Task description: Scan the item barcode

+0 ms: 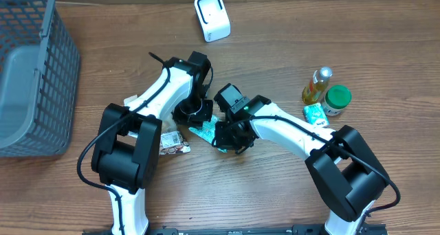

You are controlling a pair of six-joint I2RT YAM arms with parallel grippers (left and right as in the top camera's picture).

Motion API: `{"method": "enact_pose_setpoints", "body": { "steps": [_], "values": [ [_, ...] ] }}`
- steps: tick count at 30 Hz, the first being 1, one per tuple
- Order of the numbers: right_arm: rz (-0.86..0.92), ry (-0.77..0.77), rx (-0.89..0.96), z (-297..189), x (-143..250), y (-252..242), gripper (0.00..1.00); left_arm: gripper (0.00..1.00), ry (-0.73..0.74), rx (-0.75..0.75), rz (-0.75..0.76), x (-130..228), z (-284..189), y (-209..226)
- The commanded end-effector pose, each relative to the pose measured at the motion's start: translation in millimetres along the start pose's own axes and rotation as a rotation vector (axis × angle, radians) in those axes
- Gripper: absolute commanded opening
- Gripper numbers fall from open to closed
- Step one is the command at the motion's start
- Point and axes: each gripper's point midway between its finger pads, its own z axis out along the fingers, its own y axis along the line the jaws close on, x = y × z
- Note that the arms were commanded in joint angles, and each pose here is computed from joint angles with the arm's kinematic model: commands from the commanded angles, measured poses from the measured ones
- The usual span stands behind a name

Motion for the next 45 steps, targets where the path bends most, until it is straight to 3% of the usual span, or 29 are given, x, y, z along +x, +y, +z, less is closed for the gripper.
{"method": "enact_pose_setpoints", "body": {
  "steps": [1, 10, 14, 22, 29, 37, 45],
  "values": [
    [0.015, -0.02, 0.004, -2.3, 2.2, -2.3, 0.04, 0.08, -0.018, -0.009, -0.042, -2.0, 15.0, 6.5],
    [0.085, 0.011, 0.015, 5.3, 12.8, -11.6, 0.04, 0.04, -0.055, -0.066, -0.045, -9.2, 16.0, 18.8],
    [0.048, 0.099, -0.132, -7.6, 20.4, 18.8, 0.04, 0.04, -0.073, -0.066, -0.052, -15.1, 11.5, 21.0],
    [-0.03, -0.027, -0.068, -51.2, -14.8, 32.8, 0.06, 0.04, -0.169, -0.025, -0.041, -46.5, -40.7, 3.2],
    [-0.027, -0.058, -0.02, -42.9, -17.8, 21.5, 0.05, 0.04, -0.113, -0.044, -0.031, -33.1, -41.7, 6.7],
    [0.071, -0.029, -0.004, -17.7, -2.9, 3.5, 0.05, 0.04, -0.136, -0.076, -0.025, -35.1, -22.6, 10.5],
    [0.043, -0.036, -0.016, -3.8, 4.6, 6.7, 0.05, 0.04, -0.146, -0.069, -0.023, -36.1, -12.8, 11.6]
  ]
}}
